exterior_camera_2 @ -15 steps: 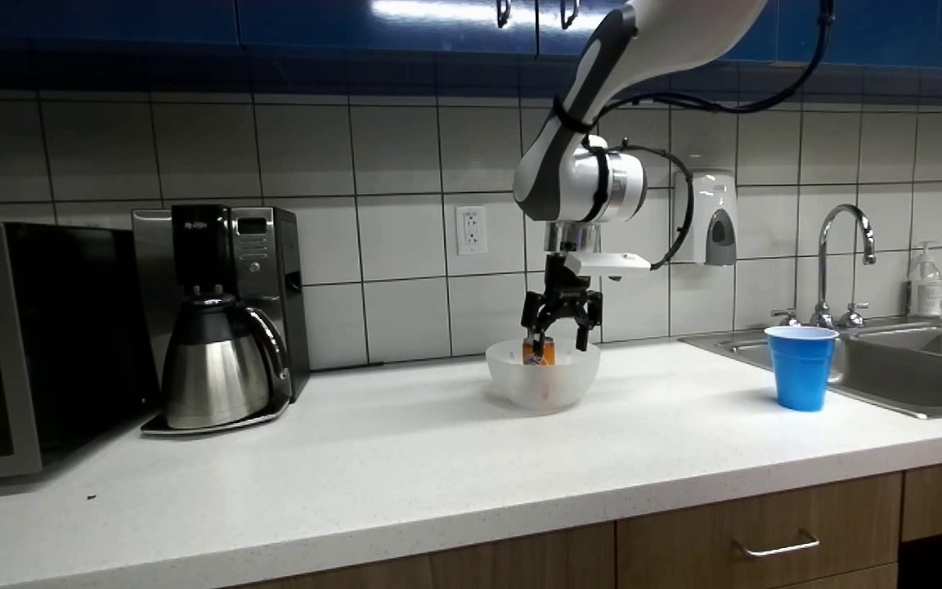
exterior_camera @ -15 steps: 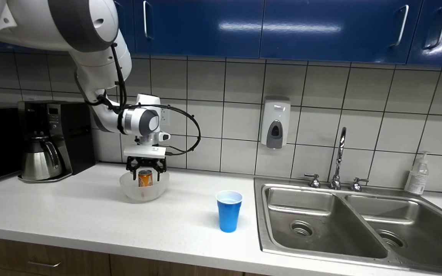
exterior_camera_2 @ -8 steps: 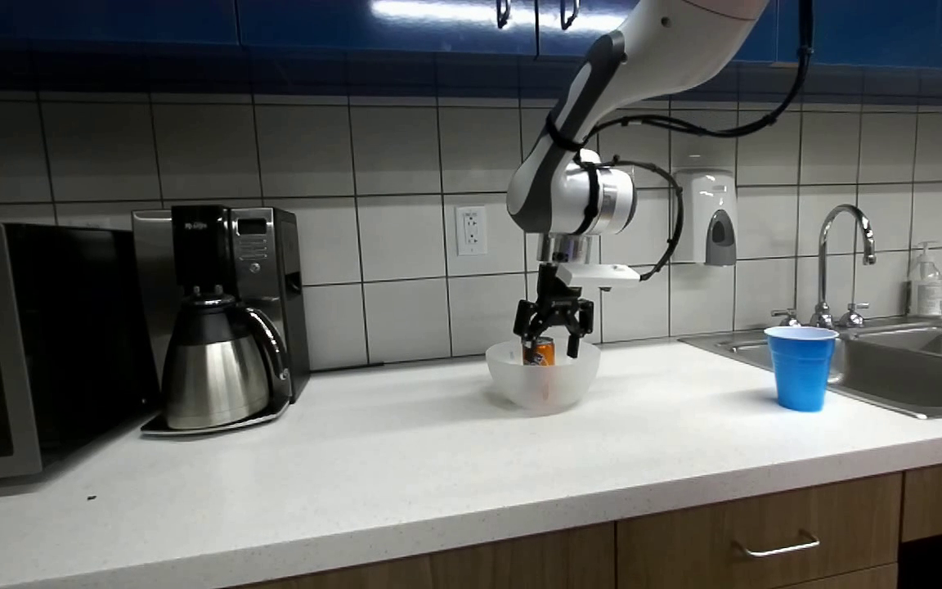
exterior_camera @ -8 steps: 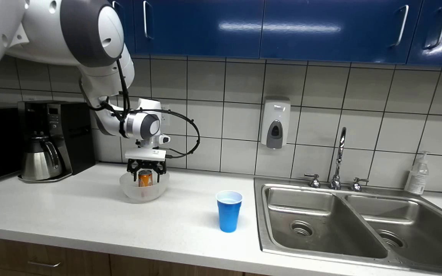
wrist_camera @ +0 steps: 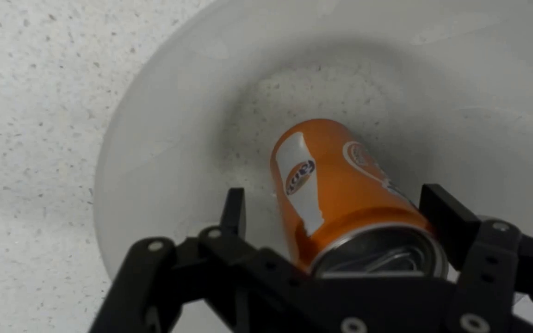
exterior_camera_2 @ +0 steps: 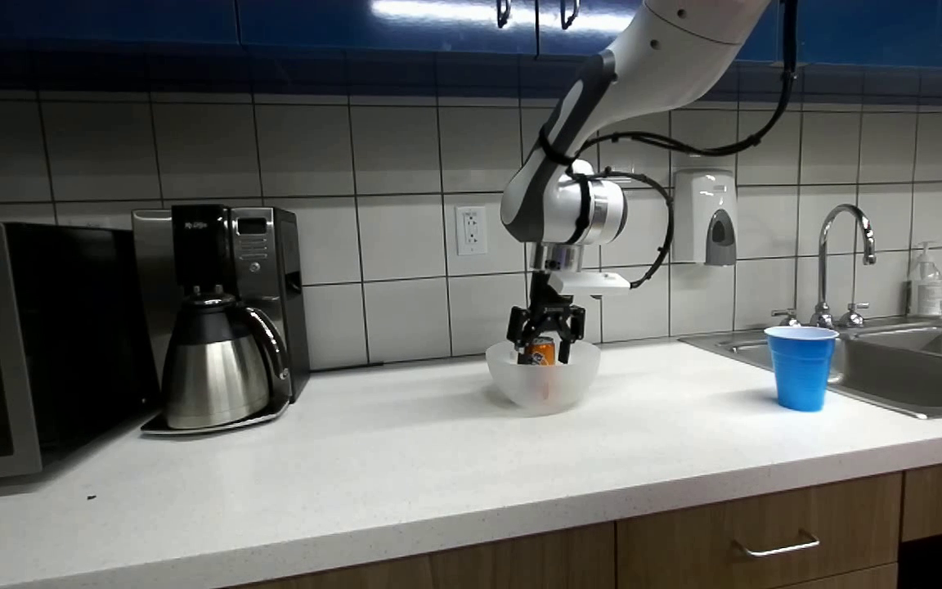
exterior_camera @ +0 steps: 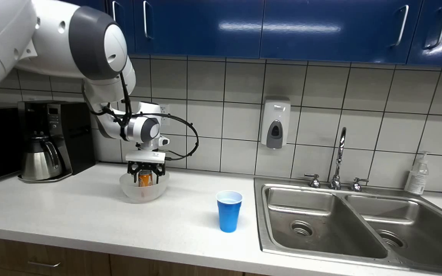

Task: Pick up the orange fanta can from the clear bowl and put it on the kitchen counter

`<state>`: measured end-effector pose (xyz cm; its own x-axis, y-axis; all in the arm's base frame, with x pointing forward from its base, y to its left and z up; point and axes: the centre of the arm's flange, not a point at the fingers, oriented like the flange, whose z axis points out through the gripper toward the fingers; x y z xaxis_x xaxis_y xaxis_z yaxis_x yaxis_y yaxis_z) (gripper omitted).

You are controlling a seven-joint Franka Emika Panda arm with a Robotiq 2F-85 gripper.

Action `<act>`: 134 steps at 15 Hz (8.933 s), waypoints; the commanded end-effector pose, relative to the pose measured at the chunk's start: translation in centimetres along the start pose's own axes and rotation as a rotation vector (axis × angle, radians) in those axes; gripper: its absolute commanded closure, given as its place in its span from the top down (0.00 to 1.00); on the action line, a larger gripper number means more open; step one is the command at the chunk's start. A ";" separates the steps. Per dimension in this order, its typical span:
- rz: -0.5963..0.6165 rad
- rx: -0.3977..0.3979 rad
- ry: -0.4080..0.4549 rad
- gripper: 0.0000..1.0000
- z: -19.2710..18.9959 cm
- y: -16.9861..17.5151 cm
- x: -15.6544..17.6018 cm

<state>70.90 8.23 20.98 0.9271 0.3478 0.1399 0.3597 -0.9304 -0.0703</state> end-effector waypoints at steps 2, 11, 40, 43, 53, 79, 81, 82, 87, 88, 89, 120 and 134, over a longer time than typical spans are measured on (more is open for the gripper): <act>-0.021 -0.002 0.001 0.64 -0.4 0.5 1.3; -0.023 -0.004 0.009 0.38 -1.3 0.4 1.2; 0.005 -0.092 0.112 0.38 -15.9 -1.2 -3.0; 0.022 -0.107 0.108 0.38 -17.2 -0.7 -4.5; 0.111 -0.143 0.076 0.38 -20.0 1.8 -10.7; 0.297 -0.101 -0.030 0.38 -12.5 8.5 -22.0; 0.300 -0.097 -0.023 0.38 -11.6 8.9 -22.3; 0.302 -0.097 -0.018 0.38 -11.1 9.0 -22.5; 0.301 -0.093 0.003 0.38 -9.1 9.7 -23.6; 0.300 -0.093 0.008 0.38 -8.8 9.9 -23.8; 0.300 -0.090 0.011 0.38 -8.5 10.0 -24.0; 0.265 -0.090 0.049 1.00 -9.7 9.8 -25.6; 0.235 0.002 -0.142 1.00 -18.3 3.6 -23.1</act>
<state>50.13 -6.62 32.31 0.9900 0.1357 0.0390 0.1383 -0.9878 -0.0720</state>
